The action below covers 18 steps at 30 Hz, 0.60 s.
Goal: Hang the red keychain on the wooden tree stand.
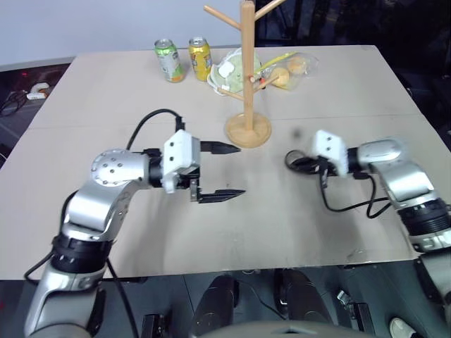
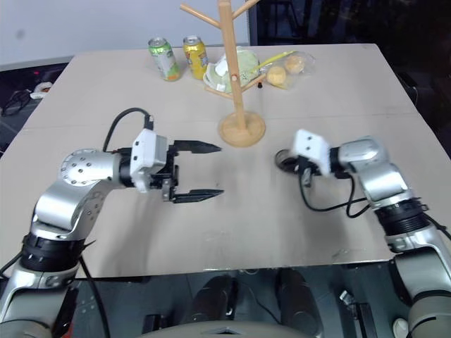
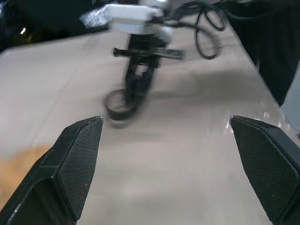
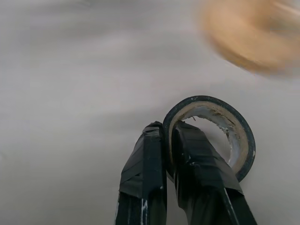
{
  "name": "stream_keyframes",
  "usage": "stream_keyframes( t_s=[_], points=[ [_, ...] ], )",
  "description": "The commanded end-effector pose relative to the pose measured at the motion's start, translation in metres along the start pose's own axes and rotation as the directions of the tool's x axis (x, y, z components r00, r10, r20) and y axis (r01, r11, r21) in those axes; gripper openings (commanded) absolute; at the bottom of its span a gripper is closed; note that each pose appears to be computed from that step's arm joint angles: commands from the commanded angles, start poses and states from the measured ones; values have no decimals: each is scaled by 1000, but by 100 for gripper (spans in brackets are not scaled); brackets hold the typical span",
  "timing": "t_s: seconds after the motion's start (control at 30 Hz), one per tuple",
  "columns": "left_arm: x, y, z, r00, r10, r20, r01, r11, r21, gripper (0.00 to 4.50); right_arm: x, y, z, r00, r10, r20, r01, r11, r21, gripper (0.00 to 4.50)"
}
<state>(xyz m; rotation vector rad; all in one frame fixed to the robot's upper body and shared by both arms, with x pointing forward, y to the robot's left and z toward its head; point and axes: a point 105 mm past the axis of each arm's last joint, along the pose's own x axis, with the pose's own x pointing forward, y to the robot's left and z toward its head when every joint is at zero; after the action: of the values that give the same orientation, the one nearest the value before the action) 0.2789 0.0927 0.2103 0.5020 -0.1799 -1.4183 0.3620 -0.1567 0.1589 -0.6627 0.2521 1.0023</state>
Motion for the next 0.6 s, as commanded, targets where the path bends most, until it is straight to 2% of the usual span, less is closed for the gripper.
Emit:
stream_keyframes(
  t_s=[0.03,0.23,0.43,0.47,0.5,0.53,0.57,0.6],
  points=[
    [10,8,4,1000,-16,18,15,999,42,450,-21,-26,-19,989,-139,-56,142,989,48,10],
    [34,12,2,997,-75,32,72,993,91,450,-41,-59,-70,929,-310,-202,352,907,230,10],
    [34,14,-2,997,-74,33,71,993,92,450,-36,-64,-76,928,-323,-184,367,877,310,10],
    [33,13,-3,997,-75,32,72,993,90,450,-37,-64,-77,928,-324,-183,367,875,315,84],
    [32,13,-4,997,-75,28,72,994,85,450,-37,-63,-76,933,-316,-175,357,877,321,104],
    [31,12,-5,997,-75,26,72,994,81,450,-38,-61,-75,936,-309,-169,349,879,324,164],
    [29,12,-6,997,-69,20,67,995,78,450,-39,-61,-73,936,-310,-165,348,881,321,164],
    [28,11,-7,998,-65,17,63,995,76,450,-41,-61,-72,936,-311,-162,348,882,319,207]
  ],
)
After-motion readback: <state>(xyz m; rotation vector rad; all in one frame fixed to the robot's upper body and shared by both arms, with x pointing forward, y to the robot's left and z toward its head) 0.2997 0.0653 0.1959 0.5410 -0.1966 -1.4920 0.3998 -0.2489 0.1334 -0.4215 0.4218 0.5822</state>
